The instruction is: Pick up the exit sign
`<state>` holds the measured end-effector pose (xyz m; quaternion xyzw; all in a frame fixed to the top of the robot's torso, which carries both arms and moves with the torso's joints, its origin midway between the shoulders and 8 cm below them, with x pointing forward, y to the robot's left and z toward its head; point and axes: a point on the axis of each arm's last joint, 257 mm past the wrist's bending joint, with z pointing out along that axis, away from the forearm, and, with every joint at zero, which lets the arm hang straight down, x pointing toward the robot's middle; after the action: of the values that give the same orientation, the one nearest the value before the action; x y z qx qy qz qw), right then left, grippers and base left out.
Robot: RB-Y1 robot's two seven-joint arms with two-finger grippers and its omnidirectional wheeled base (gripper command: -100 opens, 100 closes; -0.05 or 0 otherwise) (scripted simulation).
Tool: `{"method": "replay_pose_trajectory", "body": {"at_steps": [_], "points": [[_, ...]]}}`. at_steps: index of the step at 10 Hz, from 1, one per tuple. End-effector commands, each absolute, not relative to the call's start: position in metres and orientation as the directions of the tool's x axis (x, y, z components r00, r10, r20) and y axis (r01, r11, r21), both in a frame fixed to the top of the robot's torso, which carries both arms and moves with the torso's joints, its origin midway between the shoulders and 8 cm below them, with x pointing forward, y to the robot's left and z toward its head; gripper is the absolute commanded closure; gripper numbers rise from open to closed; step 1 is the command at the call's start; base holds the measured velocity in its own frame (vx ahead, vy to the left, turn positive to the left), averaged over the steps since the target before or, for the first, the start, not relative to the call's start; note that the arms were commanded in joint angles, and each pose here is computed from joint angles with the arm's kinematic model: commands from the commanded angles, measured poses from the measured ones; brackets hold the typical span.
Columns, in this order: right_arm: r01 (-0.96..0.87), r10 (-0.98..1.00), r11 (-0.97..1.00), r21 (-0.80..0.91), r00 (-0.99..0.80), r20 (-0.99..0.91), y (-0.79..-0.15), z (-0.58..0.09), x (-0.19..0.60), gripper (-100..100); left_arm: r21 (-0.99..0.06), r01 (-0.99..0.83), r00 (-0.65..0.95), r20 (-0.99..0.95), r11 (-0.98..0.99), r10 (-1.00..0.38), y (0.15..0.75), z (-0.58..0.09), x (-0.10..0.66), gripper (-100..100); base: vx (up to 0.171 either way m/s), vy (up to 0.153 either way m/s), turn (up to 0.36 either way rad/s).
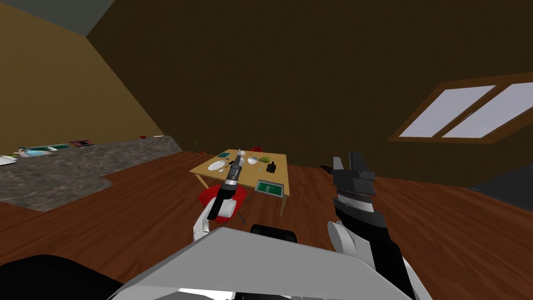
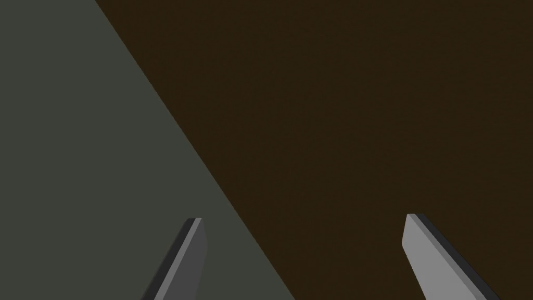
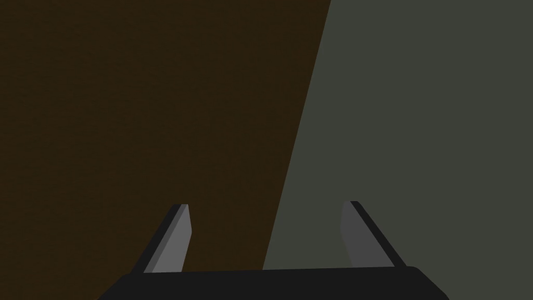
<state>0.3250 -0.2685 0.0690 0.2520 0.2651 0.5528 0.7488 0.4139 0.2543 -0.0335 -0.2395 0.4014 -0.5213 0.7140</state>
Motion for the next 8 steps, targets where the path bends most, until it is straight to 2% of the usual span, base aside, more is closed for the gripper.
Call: {"method": "replay_pose_trajectory", "body": {"at_steps": [1,8], "points": [[-0.694,0.961,0.262,0.67,0.248,-0.118,-0.269,0.069,0.325,0,-0.782,0.514,0.13,-0.333,0.351,-0.934,0.257,-0.05,0.424,-100,-0.069,-0.05,0.01],[-0.694,0.961,0.262,0.67,0.248,-0.118,-0.269,0.069,0.325,0,-0.846,0.374,0.125,-0.361,0.381,-0.924,0.278,-0.108,0.474,-100,-0.064,-0.037,0.005]]}}
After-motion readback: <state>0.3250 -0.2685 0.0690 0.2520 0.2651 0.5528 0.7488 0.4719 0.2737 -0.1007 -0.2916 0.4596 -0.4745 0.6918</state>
